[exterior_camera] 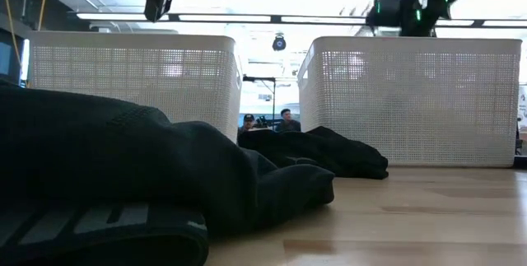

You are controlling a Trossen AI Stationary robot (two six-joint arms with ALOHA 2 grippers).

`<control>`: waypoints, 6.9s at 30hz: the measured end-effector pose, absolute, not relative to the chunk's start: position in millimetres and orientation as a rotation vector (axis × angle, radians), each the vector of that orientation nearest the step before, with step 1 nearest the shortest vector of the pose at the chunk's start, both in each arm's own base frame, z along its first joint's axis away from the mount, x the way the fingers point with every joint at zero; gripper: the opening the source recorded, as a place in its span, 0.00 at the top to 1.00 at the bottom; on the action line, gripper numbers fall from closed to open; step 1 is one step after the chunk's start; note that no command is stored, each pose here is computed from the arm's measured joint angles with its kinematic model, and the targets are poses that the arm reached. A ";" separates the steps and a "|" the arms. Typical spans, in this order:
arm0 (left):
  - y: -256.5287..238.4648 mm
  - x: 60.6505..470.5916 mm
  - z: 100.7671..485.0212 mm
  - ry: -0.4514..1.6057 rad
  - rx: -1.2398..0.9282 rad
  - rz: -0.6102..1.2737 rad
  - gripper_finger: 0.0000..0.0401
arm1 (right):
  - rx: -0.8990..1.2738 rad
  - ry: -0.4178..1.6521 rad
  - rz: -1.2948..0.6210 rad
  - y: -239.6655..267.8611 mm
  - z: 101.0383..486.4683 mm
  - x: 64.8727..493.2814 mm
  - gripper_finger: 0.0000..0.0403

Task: Sort clothes
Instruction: Put the blue shorts into the right bin, then put the black underwear into the left bin

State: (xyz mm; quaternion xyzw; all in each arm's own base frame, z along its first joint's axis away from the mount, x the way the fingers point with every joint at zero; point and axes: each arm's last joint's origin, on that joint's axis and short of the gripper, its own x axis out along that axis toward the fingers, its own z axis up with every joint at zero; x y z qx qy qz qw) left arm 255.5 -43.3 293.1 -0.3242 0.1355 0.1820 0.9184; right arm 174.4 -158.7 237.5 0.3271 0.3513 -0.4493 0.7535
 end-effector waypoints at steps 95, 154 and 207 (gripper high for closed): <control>-43.6 218.6 395.8 0.388 0.193 0.833 1.00 | 0.401 0.380 -0.552 -6.5 349.6 246.3 0.51; 149.6 167.2 313.9 0.787 -0.484 1.062 0.56 | 0.465 0.388 -0.522 -4.6 348.6 246.4 0.51; 87.0 194.6 318.9 0.568 -0.571 0.771 0.74 | 0.210 1.074 -0.204 12.1 139.6 367.6 0.51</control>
